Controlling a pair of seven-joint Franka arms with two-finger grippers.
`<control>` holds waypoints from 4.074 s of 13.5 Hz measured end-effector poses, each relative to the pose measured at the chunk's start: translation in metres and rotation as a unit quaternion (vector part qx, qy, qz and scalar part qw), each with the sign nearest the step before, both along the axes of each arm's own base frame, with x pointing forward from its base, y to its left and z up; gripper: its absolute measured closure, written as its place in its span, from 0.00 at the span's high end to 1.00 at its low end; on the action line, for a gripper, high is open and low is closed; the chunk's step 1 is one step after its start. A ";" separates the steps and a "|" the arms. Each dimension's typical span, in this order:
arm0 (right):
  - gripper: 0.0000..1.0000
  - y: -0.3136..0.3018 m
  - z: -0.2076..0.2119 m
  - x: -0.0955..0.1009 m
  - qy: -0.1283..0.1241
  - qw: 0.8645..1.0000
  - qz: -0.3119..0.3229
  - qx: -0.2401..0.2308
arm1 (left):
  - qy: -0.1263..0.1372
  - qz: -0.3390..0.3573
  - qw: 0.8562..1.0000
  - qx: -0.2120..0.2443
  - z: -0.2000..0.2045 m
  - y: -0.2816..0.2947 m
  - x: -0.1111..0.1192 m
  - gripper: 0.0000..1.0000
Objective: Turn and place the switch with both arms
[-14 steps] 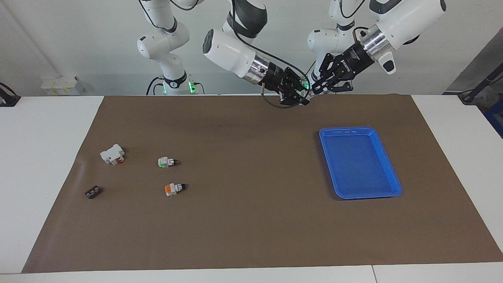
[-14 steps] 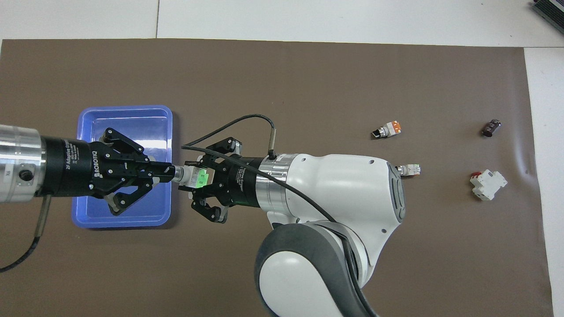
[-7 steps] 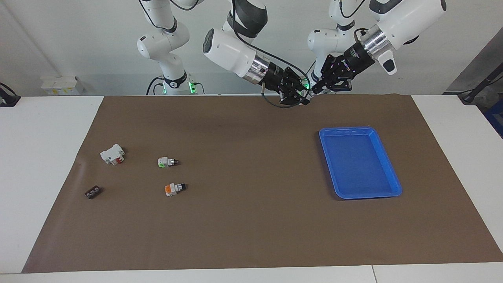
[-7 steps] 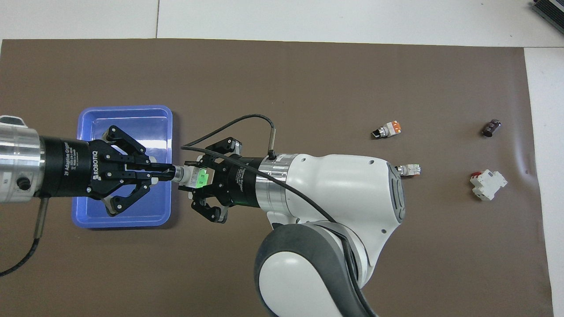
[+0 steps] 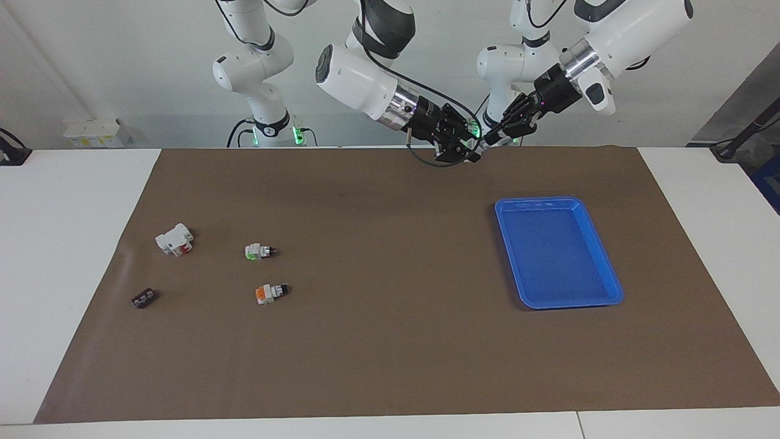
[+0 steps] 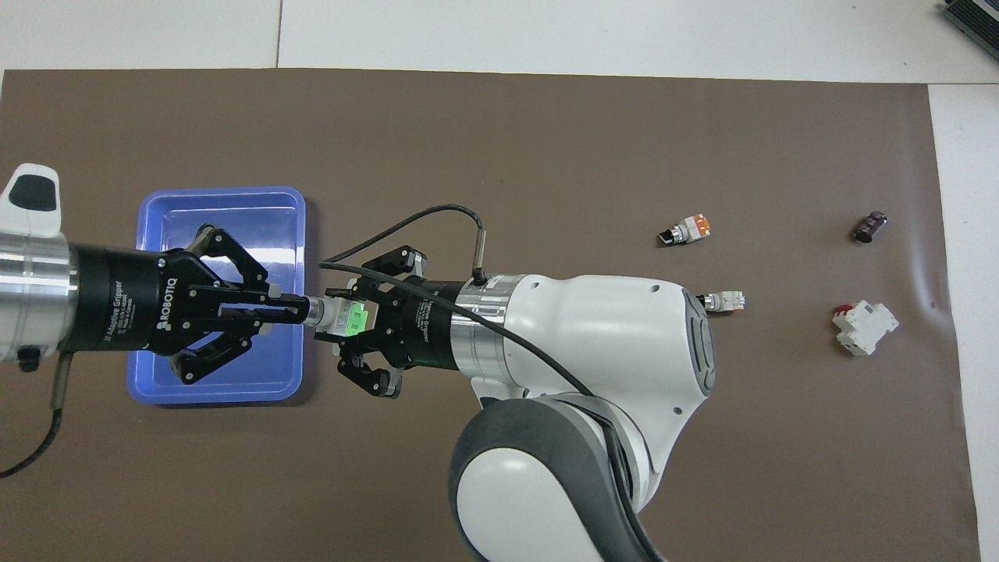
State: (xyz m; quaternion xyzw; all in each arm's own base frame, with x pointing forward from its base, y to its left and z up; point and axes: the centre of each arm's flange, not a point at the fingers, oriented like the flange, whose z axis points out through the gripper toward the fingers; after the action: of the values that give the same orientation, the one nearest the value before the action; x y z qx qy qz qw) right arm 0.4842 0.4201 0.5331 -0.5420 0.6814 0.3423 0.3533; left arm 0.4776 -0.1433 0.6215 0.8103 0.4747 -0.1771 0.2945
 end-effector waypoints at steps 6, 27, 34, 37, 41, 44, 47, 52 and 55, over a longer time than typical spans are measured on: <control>0.42 0.002 -0.002 -0.002 0.001 1.000 0.002 -0.001 | -0.148 -0.181 0.972 0.005 -0.001 0.001 -0.001 0.11; 0.42 0.012 -0.015 -0.008 0.009 1.000 0.013 -0.009 | -0.325 -0.445 0.834 0.030 -0.009 0.000 -0.007 0.11; 0.77 -0.005 0.013 -0.001 -0.034 0.999 0.010 -0.022 | -0.320 -0.494 0.807 0.042 -0.024 0.021 -0.008 0.11; 0.97 -0.010 0.024 -0.006 -0.073 0.996 0.034 -0.034 | -0.315 -0.530 0.784 0.077 -0.030 0.033 -0.007 0.11; 0.99 -0.038 0.042 -0.001 -0.175 0.975 0.098 -0.095 | -0.314 -0.599 0.725 0.127 -0.047 0.048 -0.004 0.11; 0.99 -0.062 0.060 0.000 -0.250 0.938 0.155 -0.184 | -0.300 -0.650 0.679 0.161 -0.093 0.064 -0.001 0.11; 0.99 -0.096 0.070 0.006 -0.298 0.893 0.220 -0.256 | -0.286 -0.678 0.652 0.182 -0.150 0.084 0.005 0.11; 0.99 -0.212 0.075 0.031 -0.352 0.813 0.359 -0.293 | -0.265 -0.704 0.634 0.179 -0.224 0.088 0.028 0.11; 0.99 -0.286 0.079 0.034 -0.383 0.738 0.452 -0.322 | -0.261 -0.711 0.630 0.172 -0.239 0.088 0.025 0.19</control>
State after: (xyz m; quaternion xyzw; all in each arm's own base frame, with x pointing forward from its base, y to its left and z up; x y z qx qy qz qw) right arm 0.5180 0.1340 0.6125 -0.9532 0.2329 -0.0143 0.1925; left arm 0.5021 -0.0555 0.3827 0.9447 -0.3237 -0.0278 0.0445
